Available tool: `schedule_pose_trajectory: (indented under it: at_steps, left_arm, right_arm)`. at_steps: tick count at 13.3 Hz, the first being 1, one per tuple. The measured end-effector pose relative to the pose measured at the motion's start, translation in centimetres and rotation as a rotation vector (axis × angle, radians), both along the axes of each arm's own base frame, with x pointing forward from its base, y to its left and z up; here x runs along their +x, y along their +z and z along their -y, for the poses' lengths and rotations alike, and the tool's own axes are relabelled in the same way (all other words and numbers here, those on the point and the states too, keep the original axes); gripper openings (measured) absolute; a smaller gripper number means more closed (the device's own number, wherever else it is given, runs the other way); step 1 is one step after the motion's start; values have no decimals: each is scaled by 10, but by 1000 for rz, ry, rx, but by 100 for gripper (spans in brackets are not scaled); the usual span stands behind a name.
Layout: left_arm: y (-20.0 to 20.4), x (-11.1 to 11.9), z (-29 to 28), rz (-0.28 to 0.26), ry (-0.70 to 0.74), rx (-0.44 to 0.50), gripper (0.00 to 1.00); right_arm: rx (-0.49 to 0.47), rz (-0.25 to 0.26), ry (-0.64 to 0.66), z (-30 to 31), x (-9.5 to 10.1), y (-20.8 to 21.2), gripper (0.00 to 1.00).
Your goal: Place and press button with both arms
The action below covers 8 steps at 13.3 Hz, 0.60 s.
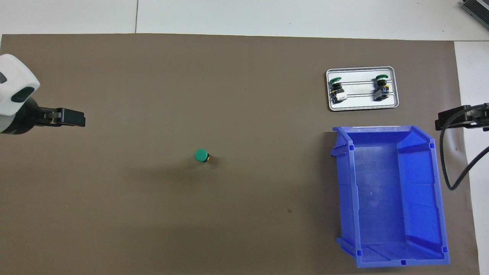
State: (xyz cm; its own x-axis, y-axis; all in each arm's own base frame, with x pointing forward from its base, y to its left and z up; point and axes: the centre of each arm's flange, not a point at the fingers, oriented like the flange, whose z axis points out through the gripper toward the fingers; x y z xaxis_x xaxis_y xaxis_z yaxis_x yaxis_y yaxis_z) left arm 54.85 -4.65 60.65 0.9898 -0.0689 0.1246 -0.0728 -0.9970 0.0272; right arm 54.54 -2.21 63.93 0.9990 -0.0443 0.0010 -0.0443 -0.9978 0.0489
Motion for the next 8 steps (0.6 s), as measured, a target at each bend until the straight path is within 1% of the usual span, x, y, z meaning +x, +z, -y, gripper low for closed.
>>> schedule_pose_trajectory:
  at_steps: [1,4,6,8]
  left_arm:
    - [20,0,0,6,1,-2,100]
    - [58,2,-1,-38,-3,-5,100]
    - [64,4,-1,-57,-7,-6,100]
    - [60,-1,0,-98,-9,-3,100]
  right_arm:
    - [0,0,0,0,0,0,100]
    - [0,0,0,0,0,0,100]
    - [0,0,0,0,0,0,100]
    - [0,0,0,0,0,0,100]
